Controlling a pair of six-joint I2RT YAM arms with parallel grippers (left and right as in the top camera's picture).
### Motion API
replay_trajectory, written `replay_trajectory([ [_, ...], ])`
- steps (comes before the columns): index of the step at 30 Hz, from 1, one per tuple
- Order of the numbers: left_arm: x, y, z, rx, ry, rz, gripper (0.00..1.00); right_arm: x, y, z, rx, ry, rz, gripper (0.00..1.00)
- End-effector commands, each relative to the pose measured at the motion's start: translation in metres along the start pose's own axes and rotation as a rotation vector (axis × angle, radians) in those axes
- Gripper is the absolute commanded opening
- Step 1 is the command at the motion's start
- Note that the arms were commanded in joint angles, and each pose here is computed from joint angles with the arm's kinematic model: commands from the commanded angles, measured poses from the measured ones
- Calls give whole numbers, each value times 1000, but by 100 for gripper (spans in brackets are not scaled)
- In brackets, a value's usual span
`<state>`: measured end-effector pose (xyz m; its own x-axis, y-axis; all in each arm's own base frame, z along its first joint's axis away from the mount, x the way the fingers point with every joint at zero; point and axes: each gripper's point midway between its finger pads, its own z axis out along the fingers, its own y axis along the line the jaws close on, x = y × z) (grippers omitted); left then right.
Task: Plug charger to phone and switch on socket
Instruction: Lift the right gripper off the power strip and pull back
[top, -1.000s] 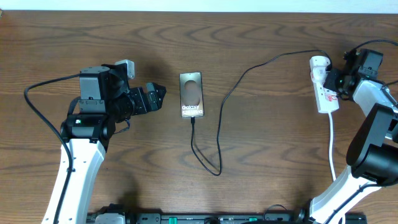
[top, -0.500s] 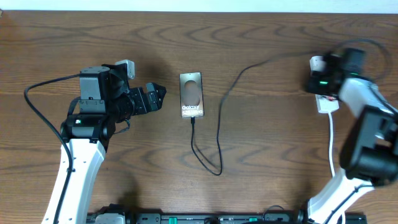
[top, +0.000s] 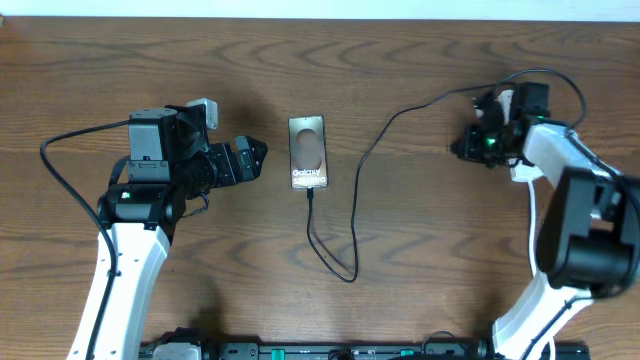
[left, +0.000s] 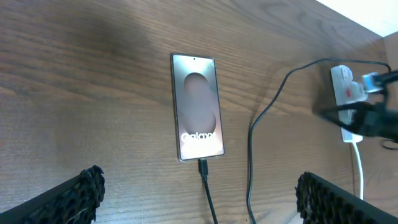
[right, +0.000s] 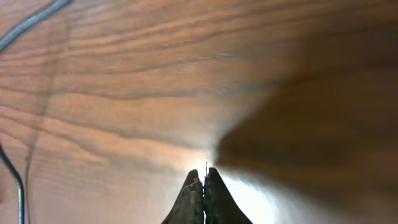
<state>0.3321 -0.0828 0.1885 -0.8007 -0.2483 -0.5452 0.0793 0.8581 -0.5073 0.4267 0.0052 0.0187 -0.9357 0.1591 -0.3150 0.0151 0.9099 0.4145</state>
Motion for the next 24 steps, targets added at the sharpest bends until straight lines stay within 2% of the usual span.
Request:
replay_trajectory([
  [1, -1, 0, -2, -6, -7, 21, 100, -23, 5, -70, 122, -133, -13, 5],
  [3, -1, 0, -2, -6, -7, 21, 100, -23, 18, -98, 134, -167, -28, 31],
  [5, -1, 0, -2, -7, -6, 20, 100, -21, 33, -127, 132, -207, -47, 48],
  [8, 2, 0, -2, -9, 4, 15, 100, -8, 61, -180, 126, -281, -69, 83],
  [10, 2, 1, -2, -10, 7, 14, 100, 1, 76, -206, 122, -322, -91, 97],
  [17, 6, 1, -3, -14, 18, 7, 100, 41, 110, -270, 102, -440, -94, 99],
  [24, 10, 3, -3, -19, 35, -1, 100, 84, 121, -295, 102, -442, -95, 99],
])
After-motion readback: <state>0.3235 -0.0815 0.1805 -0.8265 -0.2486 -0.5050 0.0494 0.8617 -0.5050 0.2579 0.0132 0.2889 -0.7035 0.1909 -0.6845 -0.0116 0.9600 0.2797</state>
